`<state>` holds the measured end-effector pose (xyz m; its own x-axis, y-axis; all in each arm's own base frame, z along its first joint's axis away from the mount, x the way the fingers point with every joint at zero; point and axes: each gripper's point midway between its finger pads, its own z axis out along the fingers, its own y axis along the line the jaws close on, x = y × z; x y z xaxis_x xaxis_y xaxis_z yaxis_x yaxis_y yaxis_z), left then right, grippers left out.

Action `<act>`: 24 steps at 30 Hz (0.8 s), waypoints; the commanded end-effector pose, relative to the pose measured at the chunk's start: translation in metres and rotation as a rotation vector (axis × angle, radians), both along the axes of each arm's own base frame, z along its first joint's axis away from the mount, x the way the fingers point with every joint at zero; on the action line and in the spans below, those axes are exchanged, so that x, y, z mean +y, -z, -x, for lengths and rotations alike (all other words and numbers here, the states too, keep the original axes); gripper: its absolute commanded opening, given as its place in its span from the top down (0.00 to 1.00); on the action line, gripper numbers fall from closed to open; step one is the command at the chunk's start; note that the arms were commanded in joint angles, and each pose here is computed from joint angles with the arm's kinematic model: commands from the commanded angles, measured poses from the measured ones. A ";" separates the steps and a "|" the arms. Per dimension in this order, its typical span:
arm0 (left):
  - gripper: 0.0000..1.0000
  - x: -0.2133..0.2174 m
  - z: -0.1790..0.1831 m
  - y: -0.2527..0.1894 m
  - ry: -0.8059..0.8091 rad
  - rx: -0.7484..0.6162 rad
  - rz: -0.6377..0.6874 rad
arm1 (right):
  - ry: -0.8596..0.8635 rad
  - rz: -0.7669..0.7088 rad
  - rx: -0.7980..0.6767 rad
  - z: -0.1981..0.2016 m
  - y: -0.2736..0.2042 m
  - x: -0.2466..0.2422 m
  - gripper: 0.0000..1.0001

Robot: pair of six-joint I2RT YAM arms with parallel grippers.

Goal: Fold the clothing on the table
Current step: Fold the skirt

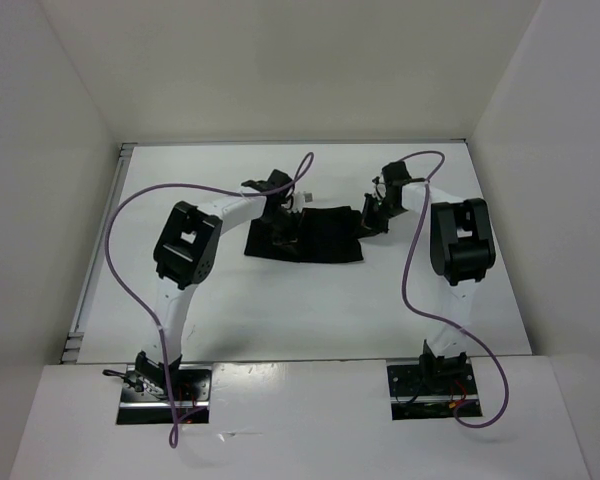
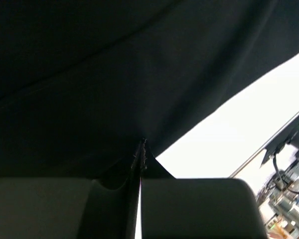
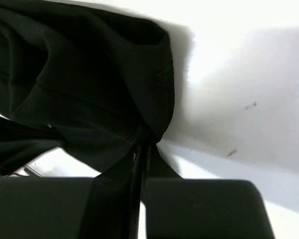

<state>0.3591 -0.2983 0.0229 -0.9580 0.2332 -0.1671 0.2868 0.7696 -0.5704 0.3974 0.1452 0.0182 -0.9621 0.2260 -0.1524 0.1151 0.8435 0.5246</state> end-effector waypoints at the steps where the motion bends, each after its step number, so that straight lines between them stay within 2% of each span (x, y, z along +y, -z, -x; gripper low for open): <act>1: 0.98 -0.014 0.028 0.012 0.064 0.061 -0.001 | 0.010 0.002 -0.093 -0.007 -0.045 0.001 1.00; 6: 0.98 -0.042 0.052 0.029 0.107 0.101 0.024 | -0.010 -0.022 -0.215 -0.010 -0.112 0.014 1.00; 10: 0.98 -0.060 0.043 0.029 0.087 0.094 0.043 | -0.040 -0.071 -0.271 -0.004 -0.151 0.028 1.00; 12: 0.98 -0.060 0.029 0.016 0.062 0.061 0.040 | -0.053 -0.092 -0.254 0.001 -0.152 0.035 1.00; 14: 0.97 -0.044 0.014 0.005 0.004 0.034 0.012 | -0.063 -0.095 -0.262 0.004 -0.156 0.039 1.00; 16: 0.90 -0.026 -0.002 -0.027 -0.057 -0.039 0.011 | -0.069 -0.106 -0.247 0.008 -0.153 0.043 1.00; 18: 0.79 0.006 -0.017 -0.058 -0.146 -0.101 -0.001 | -0.069 -0.104 -0.236 0.010 -0.150 0.043 1.00; 19: 0.69 0.023 -0.024 -0.063 -0.191 -0.138 -0.046 | -0.069 -0.106 -0.245 0.008 -0.151 0.043 1.00; 21: 0.65 0.057 -0.034 -0.086 -0.275 -0.191 -0.081 | -0.078 -0.107 -0.245 0.010 -0.151 0.047 1.00; 24: 0.64 0.103 -0.035 -0.083 -0.393 -0.208 -0.172 | -0.077 -0.089 -0.246 0.010 -0.151 0.048 1.00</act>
<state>0.3915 -0.2353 0.0842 -0.9579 -0.0218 -0.2864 0.1238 0.8684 -0.4801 0.3886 0.1855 0.1486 -0.9258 0.1824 -0.3312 -0.0534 0.8041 0.5921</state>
